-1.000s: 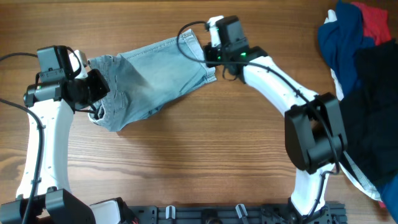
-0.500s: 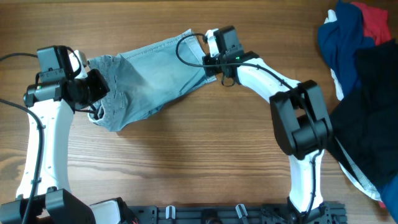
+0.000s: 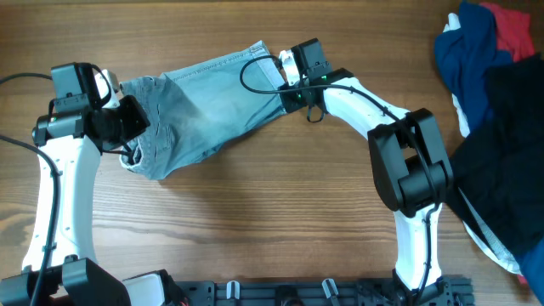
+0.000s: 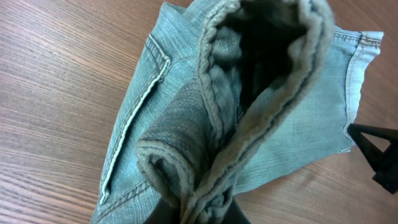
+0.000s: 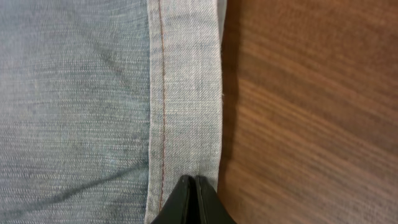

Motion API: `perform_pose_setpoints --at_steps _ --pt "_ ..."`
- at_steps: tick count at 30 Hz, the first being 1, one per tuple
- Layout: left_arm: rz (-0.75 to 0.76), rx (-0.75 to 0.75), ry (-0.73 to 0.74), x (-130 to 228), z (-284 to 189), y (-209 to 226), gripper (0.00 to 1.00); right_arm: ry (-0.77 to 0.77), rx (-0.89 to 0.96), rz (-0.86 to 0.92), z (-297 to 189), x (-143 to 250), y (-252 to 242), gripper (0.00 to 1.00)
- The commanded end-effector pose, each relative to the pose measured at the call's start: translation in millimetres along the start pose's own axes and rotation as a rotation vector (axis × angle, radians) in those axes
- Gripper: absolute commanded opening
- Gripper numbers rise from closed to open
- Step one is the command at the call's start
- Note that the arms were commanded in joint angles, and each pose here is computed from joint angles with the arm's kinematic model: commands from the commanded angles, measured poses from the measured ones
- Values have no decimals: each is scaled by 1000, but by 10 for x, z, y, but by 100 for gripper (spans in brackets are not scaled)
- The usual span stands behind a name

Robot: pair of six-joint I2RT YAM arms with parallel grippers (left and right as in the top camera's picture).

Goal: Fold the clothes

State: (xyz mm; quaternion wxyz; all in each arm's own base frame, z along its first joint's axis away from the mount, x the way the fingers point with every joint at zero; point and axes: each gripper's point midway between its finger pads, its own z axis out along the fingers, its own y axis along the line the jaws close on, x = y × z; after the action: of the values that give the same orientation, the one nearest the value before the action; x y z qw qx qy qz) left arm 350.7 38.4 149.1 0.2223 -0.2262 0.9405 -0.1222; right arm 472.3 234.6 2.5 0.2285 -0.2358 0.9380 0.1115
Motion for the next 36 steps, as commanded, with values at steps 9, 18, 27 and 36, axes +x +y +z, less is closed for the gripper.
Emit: perform_pose_setpoints --at_steps 9,18,27,36 --pt "-3 -17 -23 -68 -78 -9 4 360 -40 40 144 1006 115 4" --pt "-3 -66 -40 -98 -83 75 4 479 -41 69 -213 1201 169 4" --pt "-1 -64 -47 -115 -83 70 4 594 -41 95 -665 1372 234 4" --pt "-81 -41 -80 -193 -87 27 4 346 41 162 -886 775 147 4"
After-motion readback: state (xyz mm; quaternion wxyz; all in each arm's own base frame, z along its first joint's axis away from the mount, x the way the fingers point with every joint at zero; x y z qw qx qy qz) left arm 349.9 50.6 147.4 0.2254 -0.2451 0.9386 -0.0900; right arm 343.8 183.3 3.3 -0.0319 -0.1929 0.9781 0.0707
